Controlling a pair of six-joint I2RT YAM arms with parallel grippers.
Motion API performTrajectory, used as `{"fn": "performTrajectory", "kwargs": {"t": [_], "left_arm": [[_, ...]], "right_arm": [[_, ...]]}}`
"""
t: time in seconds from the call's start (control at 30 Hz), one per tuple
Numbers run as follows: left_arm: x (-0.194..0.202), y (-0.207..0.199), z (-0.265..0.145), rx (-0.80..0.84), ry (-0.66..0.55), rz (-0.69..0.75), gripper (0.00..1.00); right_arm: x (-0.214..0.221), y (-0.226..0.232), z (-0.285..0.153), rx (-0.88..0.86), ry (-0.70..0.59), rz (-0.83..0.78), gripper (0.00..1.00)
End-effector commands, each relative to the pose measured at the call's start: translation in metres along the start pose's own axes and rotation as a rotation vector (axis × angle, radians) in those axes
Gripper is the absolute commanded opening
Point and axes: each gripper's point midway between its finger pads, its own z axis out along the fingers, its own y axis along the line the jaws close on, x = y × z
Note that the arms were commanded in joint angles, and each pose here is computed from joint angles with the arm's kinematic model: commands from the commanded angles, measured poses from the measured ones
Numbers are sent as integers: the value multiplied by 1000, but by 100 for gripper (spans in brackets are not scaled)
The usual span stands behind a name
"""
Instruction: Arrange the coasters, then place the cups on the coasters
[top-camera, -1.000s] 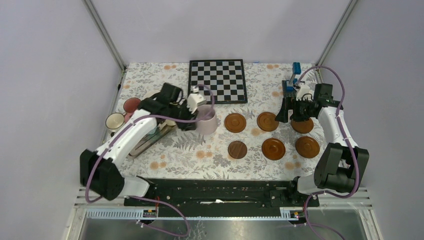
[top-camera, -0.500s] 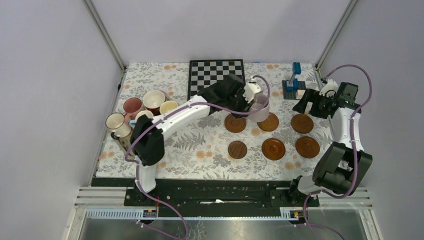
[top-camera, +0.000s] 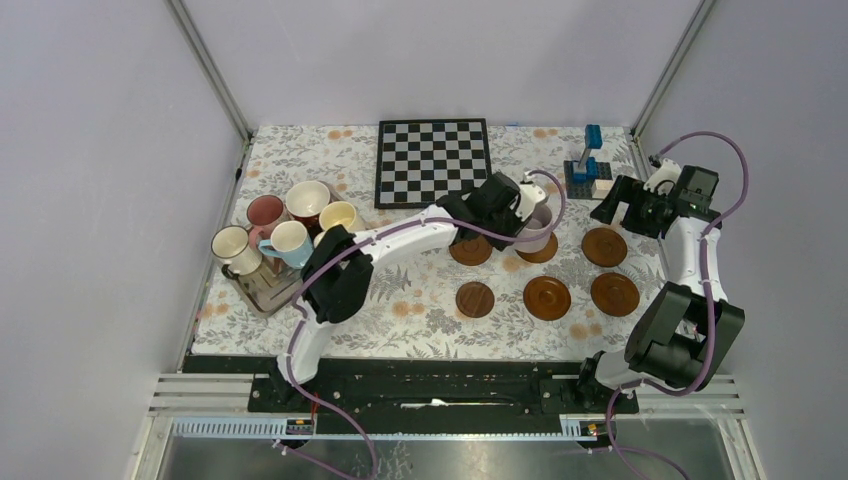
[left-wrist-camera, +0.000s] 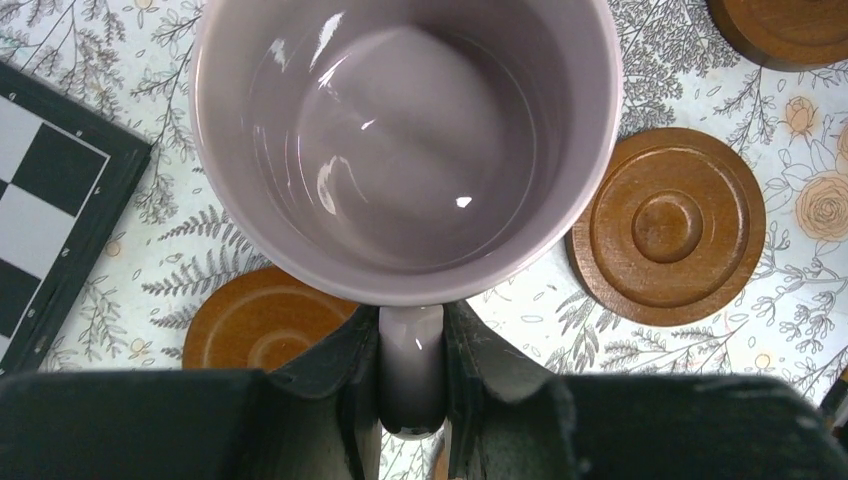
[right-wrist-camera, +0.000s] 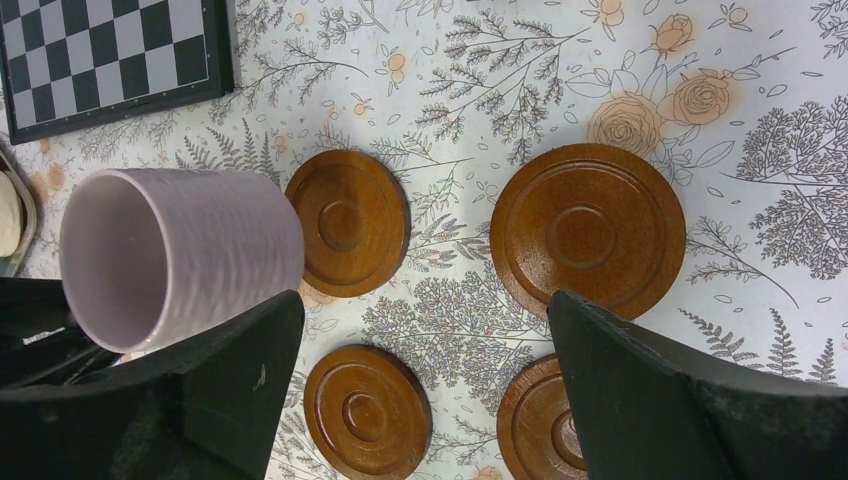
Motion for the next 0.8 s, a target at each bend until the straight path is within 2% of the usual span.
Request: {"fn": "performTrajectory", "kwargs": {"t": [0.0, 0.3, 0.77], "left_arm": [[-85, -4, -13, -38, -284, 19, 0], [-85, -13, 15, -37, -291, 21, 0], [-76, -13, 36, -28, -285, -15, 0]], "right_arm": [[-1, -3, 3, 2, -14, 5, 99], [1, -2, 4, -7, -12, 6, 100], [3, 1, 5, -28, -7, 2, 100]]}}
